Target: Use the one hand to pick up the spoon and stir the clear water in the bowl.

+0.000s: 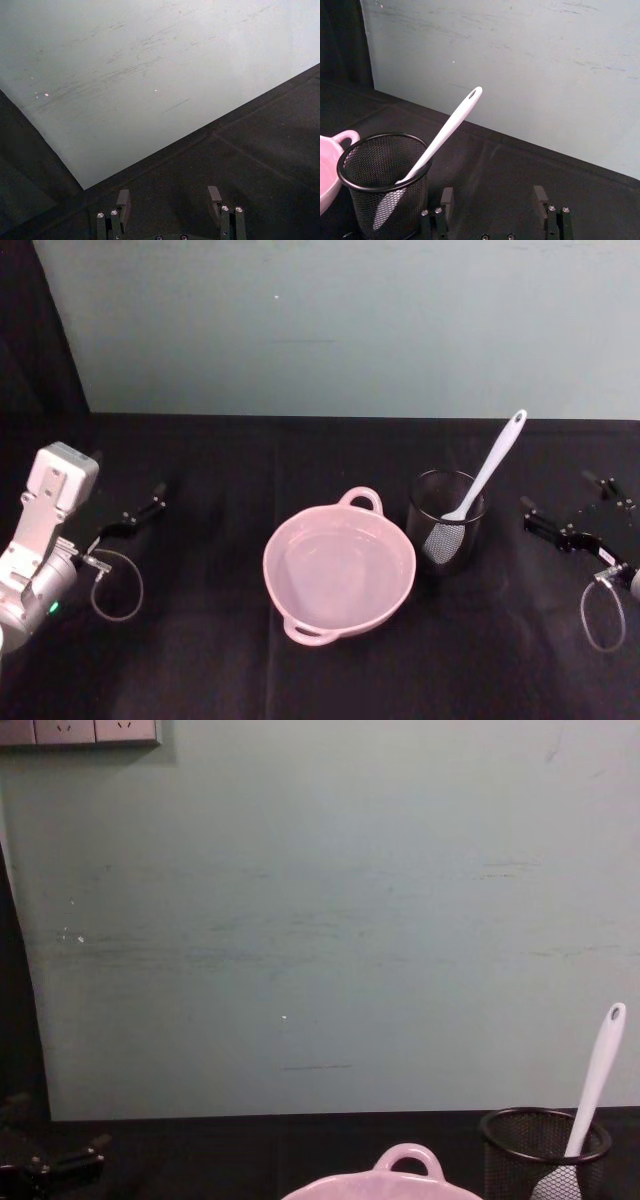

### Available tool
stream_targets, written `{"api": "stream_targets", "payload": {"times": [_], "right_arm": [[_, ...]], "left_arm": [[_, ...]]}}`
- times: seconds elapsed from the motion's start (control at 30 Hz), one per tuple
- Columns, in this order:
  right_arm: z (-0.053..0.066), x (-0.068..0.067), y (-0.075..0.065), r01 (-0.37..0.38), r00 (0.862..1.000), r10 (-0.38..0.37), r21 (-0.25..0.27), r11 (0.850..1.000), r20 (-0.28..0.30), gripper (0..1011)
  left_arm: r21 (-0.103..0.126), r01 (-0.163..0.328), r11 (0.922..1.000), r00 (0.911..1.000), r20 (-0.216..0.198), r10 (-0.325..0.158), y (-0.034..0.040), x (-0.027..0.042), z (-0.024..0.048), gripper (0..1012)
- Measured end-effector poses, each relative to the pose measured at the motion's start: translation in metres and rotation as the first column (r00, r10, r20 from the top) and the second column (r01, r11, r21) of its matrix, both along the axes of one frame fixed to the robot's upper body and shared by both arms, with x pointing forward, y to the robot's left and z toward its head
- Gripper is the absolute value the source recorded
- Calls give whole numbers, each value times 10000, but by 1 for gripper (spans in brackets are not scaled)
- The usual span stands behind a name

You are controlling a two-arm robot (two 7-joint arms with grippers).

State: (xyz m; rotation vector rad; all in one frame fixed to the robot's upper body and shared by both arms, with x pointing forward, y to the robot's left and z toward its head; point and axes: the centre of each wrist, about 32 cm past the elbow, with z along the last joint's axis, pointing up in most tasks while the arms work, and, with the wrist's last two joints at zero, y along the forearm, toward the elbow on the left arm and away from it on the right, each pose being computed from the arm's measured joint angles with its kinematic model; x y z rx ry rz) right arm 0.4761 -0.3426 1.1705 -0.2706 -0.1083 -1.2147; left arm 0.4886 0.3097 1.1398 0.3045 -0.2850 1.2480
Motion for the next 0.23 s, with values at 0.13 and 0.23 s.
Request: {"api": "stream_targets", "payload": {"times": [0.13, 0.23], "right_arm": [[1, 0, -1, 0, 10000, 0, 0, 10000, 1, 1003], [1, 0, -1, 0, 10000, 0, 2, 10000, 1, 1003]], "left_arm": [[0, 0, 10000, 10000, 1, 0, 0, 0, 0, 1005], [0, 0, 10000, 10000, 0, 0, 0, 0, 0, 1005]]}}
